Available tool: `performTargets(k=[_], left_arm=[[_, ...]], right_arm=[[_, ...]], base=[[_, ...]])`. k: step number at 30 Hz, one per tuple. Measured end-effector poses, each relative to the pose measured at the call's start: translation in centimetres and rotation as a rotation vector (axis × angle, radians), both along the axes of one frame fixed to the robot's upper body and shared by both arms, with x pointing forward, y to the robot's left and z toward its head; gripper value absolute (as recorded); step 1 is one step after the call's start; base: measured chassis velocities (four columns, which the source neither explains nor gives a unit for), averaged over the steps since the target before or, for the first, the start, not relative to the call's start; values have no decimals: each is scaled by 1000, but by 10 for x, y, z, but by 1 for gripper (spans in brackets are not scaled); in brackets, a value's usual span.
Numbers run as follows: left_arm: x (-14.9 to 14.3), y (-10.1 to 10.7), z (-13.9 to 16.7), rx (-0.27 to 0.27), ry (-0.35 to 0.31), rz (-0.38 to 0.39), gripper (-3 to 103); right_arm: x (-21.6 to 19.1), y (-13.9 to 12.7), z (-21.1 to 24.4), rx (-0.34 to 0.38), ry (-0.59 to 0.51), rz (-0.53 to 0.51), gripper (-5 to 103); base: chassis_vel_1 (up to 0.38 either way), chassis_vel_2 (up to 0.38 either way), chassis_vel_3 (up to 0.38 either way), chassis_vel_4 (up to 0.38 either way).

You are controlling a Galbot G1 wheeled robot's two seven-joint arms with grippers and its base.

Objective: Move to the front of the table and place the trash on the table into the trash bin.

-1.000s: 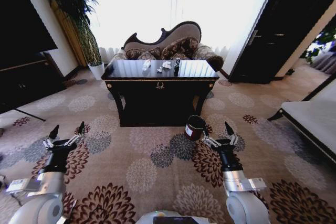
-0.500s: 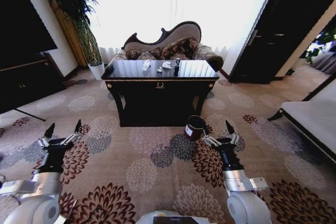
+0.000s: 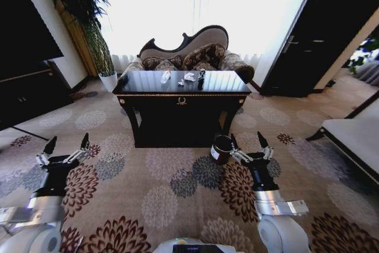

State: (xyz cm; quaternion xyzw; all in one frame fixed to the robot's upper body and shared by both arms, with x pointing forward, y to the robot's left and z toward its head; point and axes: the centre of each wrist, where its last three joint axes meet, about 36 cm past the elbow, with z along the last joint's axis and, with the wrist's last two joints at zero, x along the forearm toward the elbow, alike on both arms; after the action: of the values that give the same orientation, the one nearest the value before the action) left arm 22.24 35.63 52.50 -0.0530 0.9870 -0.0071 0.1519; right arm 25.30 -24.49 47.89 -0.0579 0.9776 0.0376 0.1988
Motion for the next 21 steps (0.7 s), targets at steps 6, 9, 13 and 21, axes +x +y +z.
performTargets(k=[6,9,13,21], left_arm=[[0,-3,2,2,-9,-13,100],[-1,-3,3,1,-11,-15,100],[-3,-3,4,7,-16,-14,100],[-5,-2,10,7,-43,-42,100]], right_arm=[[1,-2,0,1,-2,-6,100],[0,-2,0,1,0,-8,100],[1,-3,-2,1,-1,-10,100],[1,0,1,46,-11,-1,100]], base=[[-303,297,292,-301],[-286,291,294,-283],[-252,261,259,-252],[-220,243,245,-223]])
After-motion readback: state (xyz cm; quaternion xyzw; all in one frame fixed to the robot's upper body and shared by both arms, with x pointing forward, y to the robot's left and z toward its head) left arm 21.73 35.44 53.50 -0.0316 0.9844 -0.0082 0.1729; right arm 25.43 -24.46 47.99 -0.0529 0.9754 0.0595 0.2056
